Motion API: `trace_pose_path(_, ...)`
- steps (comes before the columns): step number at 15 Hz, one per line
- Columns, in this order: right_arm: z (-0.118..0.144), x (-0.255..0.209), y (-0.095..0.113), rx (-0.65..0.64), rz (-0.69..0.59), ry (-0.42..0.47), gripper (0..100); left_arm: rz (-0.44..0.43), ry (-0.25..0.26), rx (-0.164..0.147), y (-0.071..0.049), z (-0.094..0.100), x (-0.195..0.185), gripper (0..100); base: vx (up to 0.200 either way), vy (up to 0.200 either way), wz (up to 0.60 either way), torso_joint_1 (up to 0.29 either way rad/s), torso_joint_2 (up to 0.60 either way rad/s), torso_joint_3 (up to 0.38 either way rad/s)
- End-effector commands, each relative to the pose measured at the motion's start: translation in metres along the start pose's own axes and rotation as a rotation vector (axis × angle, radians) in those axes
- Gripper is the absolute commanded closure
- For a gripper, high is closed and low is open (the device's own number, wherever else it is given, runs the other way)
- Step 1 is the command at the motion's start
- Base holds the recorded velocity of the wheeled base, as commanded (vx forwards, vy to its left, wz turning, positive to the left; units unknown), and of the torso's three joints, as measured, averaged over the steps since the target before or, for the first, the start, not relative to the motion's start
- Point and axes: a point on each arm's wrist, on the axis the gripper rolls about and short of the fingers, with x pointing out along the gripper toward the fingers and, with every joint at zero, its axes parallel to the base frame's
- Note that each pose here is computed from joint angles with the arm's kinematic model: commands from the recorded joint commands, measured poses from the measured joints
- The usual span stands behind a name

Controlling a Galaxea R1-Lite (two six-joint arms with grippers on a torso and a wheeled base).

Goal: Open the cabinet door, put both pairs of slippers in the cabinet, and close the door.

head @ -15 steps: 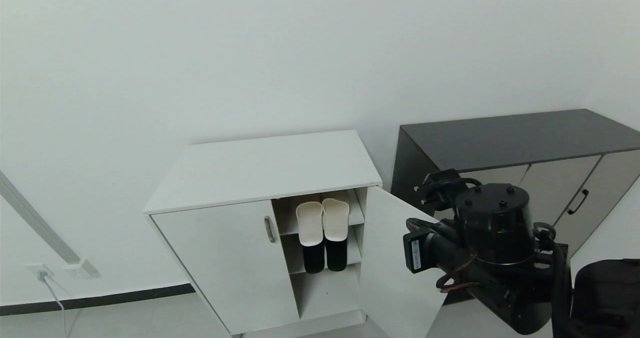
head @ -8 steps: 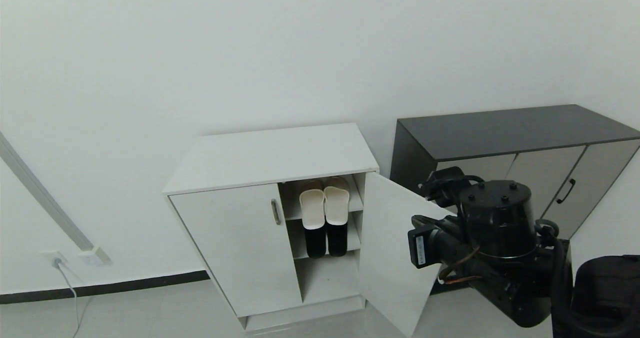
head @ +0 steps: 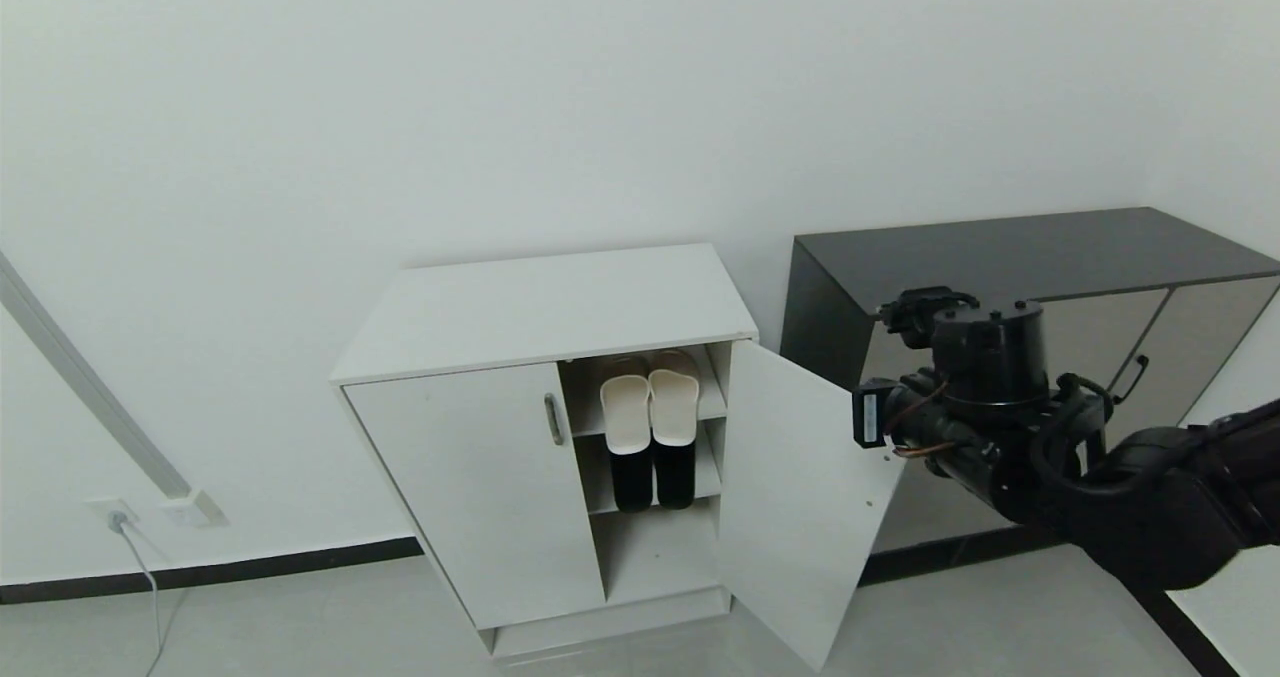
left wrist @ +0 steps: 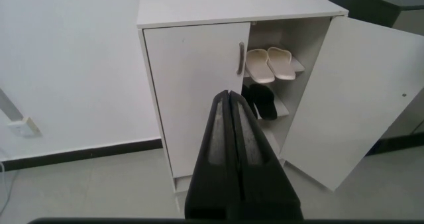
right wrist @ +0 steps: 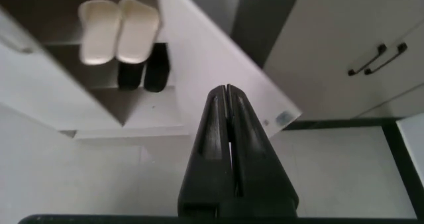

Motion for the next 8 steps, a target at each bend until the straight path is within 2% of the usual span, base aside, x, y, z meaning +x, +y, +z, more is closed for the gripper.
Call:
trace_pose_path(1,-0.010,0.037,-0.013,0.008,-0.054,0.040,100,0.000,0.001,0.000,0.000,0.000,0.000,100,0.000,0.000,0.00,0.000,0.00,0.000)
trace_pose_path(8,-0.027,0.090,-0.032,0.038,-0.087,0.073,100,0.002,0.001,0.000,0.000,0.000,0.000,100,0.000,0.000,0.00,0.000,0.00,0.000)
